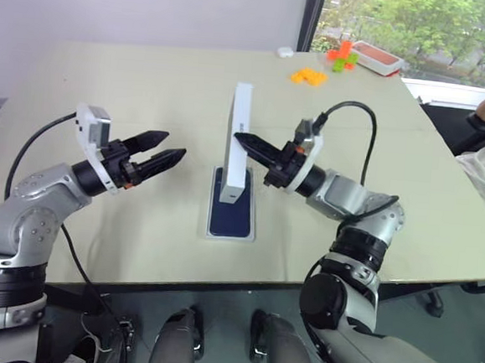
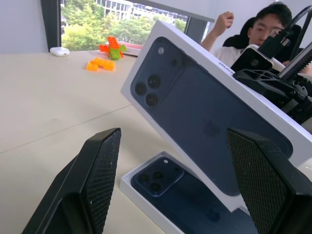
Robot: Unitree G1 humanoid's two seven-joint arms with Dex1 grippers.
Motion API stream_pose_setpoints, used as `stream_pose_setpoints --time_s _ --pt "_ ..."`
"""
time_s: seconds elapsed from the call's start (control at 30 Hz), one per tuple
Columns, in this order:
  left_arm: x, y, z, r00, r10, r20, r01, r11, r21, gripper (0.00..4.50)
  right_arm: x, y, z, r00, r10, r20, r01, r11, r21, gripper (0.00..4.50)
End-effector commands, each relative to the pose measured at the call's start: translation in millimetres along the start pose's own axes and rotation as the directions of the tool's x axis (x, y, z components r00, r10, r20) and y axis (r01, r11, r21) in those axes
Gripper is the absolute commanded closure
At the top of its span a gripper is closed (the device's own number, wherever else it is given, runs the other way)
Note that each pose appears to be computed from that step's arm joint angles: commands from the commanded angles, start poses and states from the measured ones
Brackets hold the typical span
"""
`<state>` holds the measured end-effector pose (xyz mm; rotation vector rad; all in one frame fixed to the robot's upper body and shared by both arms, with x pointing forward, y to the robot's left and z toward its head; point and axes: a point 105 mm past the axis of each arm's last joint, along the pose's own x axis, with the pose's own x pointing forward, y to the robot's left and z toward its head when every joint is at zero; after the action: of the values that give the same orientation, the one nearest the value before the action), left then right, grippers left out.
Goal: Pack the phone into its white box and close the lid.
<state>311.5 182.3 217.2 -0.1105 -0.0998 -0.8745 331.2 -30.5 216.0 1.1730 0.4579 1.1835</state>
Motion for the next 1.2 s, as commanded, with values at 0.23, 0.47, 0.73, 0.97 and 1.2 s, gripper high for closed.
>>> stream_pose_setpoints --time_s 0.23,0.47,0.73,0.97,1.2 --pt "2 -10 2 1.000 -0.021 0.002 0.021 1.000 0.021 0.89 1 -21 -45 0.998 0.031 -0.053 -0.023 0.989 0.144 4.48" --pt "2 -12 0 1.000 -0.023 0.004 0.023 1.000 0.011 0.89 3 -23 -53 0.998 0.032 -0.060 -0.022 0.987 0.158 4.48" --pt "6 -13 -5 1.000 -0.023 0.012 0.023 1.000 -0.016 0.89 10 -18 -51 0.998 0.068 -0.011 -0.064 0.974 0.216 4.48" --pt "9 -14 -15 1.000 -0.009 0.010 0.009 0.998 -0.065 1.42 14 -12 -56 0.995 0.095 -0.002 -0.091 0.955 0.284 4.50" --pt "7 -10 -13 1.000 0.005 0.020 -0.004 0.998 -0.058 1.42 22 -9 -64 0.995 0.099 -0.030 -0.086 0.950 0.301 4.50"
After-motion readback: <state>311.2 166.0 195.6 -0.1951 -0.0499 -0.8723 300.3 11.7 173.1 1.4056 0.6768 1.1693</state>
